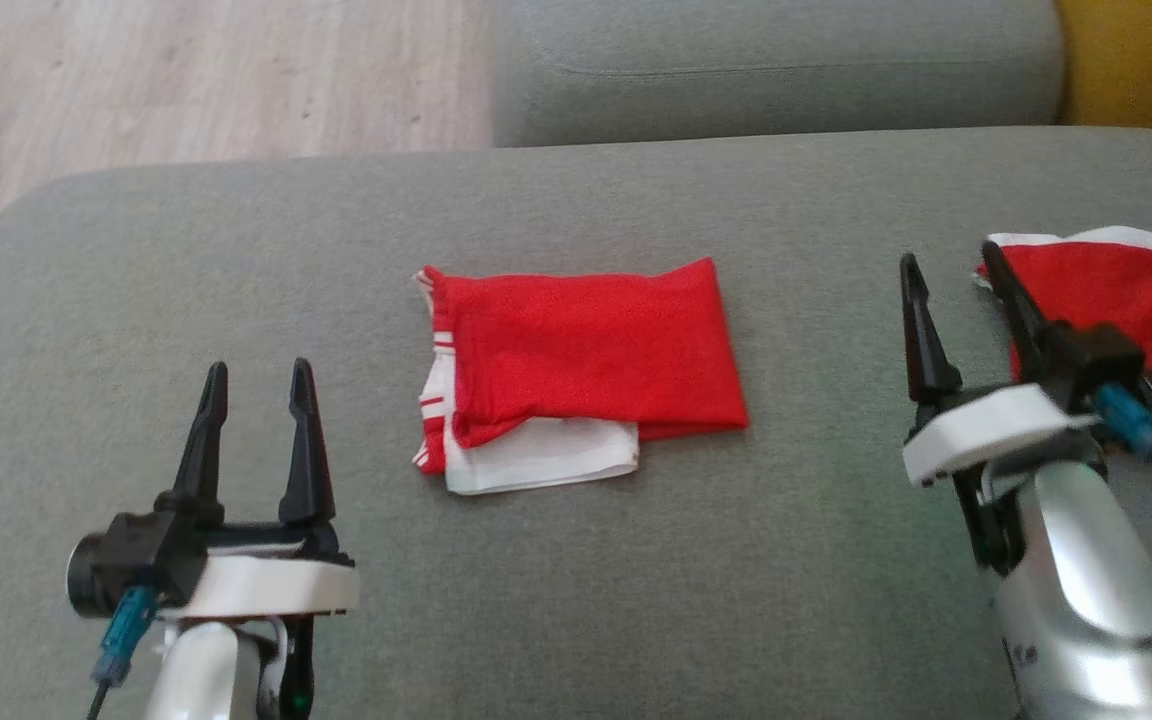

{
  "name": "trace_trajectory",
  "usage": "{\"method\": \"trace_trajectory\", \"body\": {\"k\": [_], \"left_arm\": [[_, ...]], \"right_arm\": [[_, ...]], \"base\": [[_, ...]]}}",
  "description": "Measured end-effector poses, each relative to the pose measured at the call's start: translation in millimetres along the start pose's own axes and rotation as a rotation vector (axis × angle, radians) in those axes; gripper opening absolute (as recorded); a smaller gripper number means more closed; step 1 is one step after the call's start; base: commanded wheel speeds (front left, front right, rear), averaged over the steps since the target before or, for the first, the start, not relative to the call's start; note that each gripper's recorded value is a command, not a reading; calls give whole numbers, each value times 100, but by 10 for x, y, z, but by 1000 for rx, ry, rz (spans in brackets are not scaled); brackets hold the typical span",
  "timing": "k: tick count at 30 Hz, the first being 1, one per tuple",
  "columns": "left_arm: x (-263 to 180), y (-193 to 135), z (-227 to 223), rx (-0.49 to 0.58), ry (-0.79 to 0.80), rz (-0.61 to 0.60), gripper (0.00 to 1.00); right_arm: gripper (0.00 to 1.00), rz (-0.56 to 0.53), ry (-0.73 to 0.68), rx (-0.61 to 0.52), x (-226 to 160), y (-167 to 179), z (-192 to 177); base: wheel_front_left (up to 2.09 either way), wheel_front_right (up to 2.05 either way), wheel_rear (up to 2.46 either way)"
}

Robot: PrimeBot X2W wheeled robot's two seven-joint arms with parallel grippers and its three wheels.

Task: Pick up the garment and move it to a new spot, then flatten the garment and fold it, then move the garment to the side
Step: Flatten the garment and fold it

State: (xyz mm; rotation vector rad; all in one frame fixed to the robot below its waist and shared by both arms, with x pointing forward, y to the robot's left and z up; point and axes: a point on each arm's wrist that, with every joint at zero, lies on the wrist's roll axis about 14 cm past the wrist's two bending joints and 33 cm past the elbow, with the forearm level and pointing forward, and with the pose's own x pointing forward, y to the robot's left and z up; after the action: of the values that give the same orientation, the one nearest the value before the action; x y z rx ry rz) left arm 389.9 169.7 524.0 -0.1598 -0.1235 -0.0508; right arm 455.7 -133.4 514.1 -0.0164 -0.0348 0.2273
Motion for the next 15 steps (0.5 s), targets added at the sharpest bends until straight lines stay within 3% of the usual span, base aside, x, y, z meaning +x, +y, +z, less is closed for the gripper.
{"method": "trace_trajectory", "body": {"k": [8,15], "left_arm": [[34,-100,-111,-17,30,-36,100],[4,-121,-236,-27,67,-40,100]], "right_arm": [[100,-93,-2,-32,-443,-192,-82],[100,-89,21,9,-574,-124,-197]], "base": [[0,0,0],[0,0,0]]}}
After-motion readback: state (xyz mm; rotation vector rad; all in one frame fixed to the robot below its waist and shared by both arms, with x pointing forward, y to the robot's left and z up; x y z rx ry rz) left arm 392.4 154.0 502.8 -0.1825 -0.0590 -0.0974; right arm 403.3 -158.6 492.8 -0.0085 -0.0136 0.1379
